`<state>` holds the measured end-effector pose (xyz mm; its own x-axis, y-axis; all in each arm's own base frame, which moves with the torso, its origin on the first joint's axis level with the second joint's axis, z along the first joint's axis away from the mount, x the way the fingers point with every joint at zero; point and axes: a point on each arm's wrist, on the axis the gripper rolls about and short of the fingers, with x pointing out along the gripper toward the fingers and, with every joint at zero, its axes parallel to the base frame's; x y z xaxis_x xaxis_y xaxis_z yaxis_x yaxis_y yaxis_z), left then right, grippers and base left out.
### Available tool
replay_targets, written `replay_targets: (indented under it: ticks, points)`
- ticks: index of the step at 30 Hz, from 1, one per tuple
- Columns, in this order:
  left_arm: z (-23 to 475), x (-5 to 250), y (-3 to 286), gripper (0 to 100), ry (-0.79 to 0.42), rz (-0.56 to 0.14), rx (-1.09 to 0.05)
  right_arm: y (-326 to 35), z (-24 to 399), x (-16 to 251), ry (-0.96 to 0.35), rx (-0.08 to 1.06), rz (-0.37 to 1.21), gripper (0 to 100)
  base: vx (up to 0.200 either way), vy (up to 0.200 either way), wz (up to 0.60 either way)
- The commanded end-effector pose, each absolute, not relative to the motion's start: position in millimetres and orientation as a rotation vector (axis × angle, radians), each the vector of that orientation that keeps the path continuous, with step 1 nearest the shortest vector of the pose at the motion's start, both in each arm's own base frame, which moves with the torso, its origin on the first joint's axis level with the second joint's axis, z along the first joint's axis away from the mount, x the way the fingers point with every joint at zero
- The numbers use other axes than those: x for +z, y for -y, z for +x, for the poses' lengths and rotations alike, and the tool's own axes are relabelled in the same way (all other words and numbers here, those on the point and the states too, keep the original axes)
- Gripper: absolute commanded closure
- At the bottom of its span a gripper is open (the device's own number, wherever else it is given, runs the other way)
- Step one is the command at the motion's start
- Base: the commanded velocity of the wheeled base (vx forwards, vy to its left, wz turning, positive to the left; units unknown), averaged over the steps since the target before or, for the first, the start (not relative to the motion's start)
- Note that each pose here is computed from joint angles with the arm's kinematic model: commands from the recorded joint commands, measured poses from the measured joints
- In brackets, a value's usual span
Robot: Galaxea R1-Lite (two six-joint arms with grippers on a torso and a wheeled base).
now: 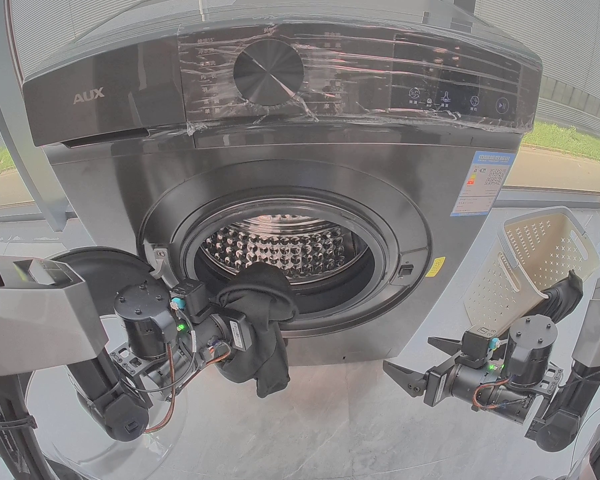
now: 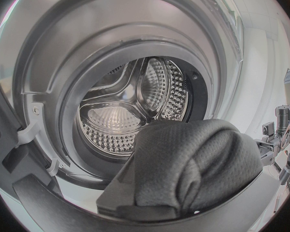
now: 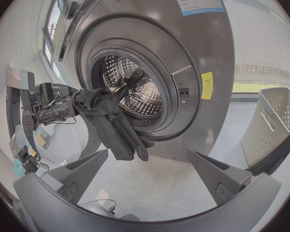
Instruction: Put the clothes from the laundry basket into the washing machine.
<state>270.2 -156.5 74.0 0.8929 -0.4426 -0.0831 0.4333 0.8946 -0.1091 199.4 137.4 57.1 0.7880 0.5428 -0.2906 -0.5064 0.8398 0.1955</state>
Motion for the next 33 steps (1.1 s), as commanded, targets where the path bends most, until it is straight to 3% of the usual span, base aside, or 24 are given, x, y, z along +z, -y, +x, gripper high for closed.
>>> replay_targets:
  ticks: [1,11,33]
  points:
    - [269.0,69.9,161.9,100,-0.115,-0.086,-0.462,-138.0,197.9,56.8,-0.349,0.572,0.107,0,0.0,0.0,0.0]
    - [263.9,71.8,178.1,100,-0.103,-0.089,-0.509,-144.9,186.5,62.8,-0.333,0.602,0.104,0,0.0,0.0,0.0]
    - [342.1,47.1,224.4,100,0.035,-0.154,-0.464,-157.9,170.5,62.8,-0.344,0.682,0.087,0,0.0,0.0,0.0]
